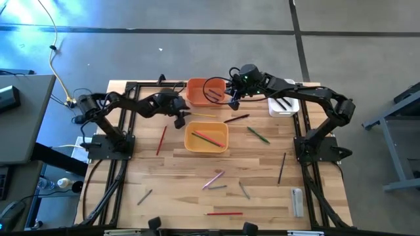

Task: Sort crayons/erasers/pens/pencils in bins
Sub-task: Put the yellow pencil into the yellow bin

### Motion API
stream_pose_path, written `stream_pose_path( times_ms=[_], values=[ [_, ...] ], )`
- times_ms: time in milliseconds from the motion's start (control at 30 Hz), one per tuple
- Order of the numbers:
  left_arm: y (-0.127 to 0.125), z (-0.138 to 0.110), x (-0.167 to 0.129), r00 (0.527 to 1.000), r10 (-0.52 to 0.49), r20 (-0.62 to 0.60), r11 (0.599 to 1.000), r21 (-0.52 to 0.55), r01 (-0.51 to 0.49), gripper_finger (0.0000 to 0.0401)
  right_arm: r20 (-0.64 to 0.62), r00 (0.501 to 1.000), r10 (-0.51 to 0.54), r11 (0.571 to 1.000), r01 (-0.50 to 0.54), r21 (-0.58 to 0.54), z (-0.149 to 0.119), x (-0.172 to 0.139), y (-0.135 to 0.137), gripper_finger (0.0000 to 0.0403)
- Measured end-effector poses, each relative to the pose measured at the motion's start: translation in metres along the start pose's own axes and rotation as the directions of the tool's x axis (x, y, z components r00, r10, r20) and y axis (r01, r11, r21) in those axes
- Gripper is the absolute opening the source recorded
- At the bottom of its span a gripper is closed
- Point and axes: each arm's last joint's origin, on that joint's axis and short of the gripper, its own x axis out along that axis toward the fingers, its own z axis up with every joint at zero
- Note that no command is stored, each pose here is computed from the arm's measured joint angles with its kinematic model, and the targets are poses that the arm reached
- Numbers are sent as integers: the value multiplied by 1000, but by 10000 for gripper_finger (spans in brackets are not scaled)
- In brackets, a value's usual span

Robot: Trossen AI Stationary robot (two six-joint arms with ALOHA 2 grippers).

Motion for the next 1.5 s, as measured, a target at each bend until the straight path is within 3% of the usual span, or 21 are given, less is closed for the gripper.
stream_pose_path(
  times_ms=[267, 700, 967, 1200, 1500],
  values=[
    [0, 2, 4, 991, -17, -134, 998, 50, 24, 86, -6, 1000, 1, 1000, -2, -19, -1, 0, 0, 0],
    [-11, 12, 10, 957, 83, -276, 985, 168, -37, 39, -6, 1000, 2, 1000, -2, -25, -1, 0, 0, 0],
    [-22, 14, 11, 937, 71, -341, 979, 201, -1, 6, -7, 1000, 2, 1000, -2, -25, -1, 0, 0, 0],
    [-26, 11, 9, 923, 29, -384, 987, 155, 33, 1, -11, 1000, 3, 1000, -3, -25, -1, 0, 0, 0],
    [-31, 7, 1, 886, 10, -463, 1000, -18, -21, 1, -27, 1000, 5, 999, -6, -38, -3, 0, 0, 0]
  ],
)
